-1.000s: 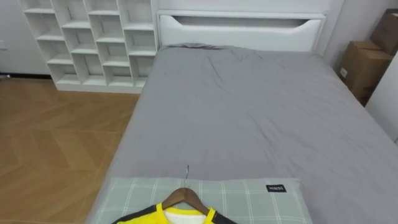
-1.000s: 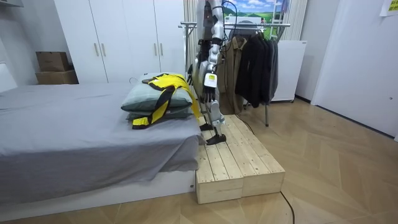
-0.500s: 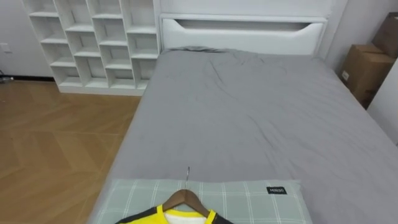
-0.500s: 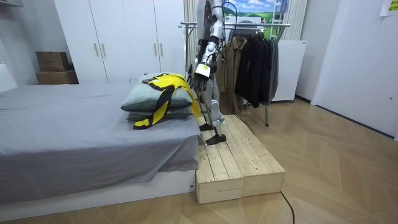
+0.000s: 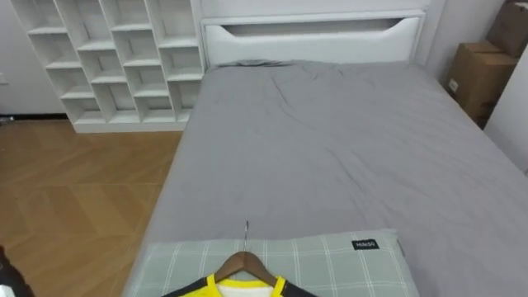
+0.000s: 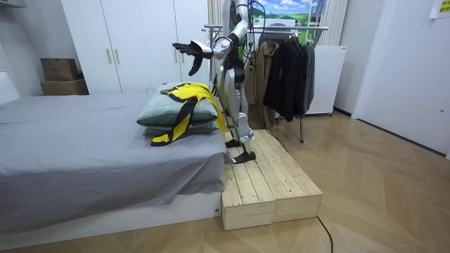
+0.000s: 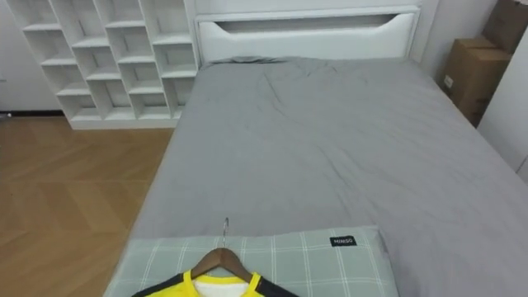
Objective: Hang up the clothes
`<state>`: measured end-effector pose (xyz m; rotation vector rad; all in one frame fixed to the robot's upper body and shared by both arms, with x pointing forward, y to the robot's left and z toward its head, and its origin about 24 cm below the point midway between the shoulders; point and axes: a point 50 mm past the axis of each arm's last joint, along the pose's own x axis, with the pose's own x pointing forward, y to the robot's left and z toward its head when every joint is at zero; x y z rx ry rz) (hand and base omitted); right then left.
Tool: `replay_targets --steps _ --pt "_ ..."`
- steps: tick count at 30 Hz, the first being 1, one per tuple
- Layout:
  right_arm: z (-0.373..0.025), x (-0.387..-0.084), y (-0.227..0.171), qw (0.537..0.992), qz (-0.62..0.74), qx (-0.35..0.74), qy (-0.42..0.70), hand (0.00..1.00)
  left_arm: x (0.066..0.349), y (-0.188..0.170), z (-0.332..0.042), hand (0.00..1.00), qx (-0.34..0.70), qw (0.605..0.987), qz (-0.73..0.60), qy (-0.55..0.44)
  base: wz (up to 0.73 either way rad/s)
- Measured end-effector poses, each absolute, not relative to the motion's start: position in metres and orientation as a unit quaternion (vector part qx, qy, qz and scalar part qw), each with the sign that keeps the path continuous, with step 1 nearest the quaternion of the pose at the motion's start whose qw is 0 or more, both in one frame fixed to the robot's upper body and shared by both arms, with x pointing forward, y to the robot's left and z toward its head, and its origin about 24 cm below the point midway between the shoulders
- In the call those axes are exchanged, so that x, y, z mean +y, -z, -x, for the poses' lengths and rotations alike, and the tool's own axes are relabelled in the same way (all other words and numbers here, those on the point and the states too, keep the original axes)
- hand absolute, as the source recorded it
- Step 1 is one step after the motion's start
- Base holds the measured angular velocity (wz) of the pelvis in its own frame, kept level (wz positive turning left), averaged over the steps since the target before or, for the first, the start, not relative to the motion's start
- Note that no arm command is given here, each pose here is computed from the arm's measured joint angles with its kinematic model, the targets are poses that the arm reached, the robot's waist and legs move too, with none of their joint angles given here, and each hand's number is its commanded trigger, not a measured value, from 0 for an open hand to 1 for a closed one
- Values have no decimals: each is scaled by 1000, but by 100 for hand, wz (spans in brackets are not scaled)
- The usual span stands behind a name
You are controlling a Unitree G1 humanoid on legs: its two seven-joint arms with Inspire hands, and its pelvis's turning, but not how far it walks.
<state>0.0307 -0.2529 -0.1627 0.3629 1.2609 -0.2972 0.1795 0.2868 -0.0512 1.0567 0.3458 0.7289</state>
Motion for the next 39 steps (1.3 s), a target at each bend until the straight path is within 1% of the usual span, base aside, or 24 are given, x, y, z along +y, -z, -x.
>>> replay_targets --steps 7,12,17,20,23,27,32,35,39 --pt "-27 -254 163 777 -165 590 142 0 279 40 -190 0 108 773 -546 -303 -3" --pt "-31 -253 163 780 -173 583 147 0 271 38 -197 0 86 778 -549 -293 -3" --pt "-43 -253 162 793 -164 571 137 0 252 23 -228 0 32 792 -543 -276 0" --pt "-56 -252 161 801 -155 565 125 0 244 11 -245 0 1 796 -540 -272 -9" --pt "-64 -251 160 807 -153 559 119 0 243 0 -260 0 -25 794 -546 -266 -2" --pt "-77 -251 158 815 -142 552 104 0 246 -2 -270 0 -21 790 -554 -262 -1" --pt "-93 -250 156 824 -131 543 92 0 238 3 -284 0 -3 796 -564 -218 10" --pt "-94 -247 156 823 -113 552 78 0 232 -2 -298 0 -6 798 -569 -198 13" --pt "-98 -245 156 824 -99 553 66 0 231 -7 -310 0 0 810 -550 -201 -3"
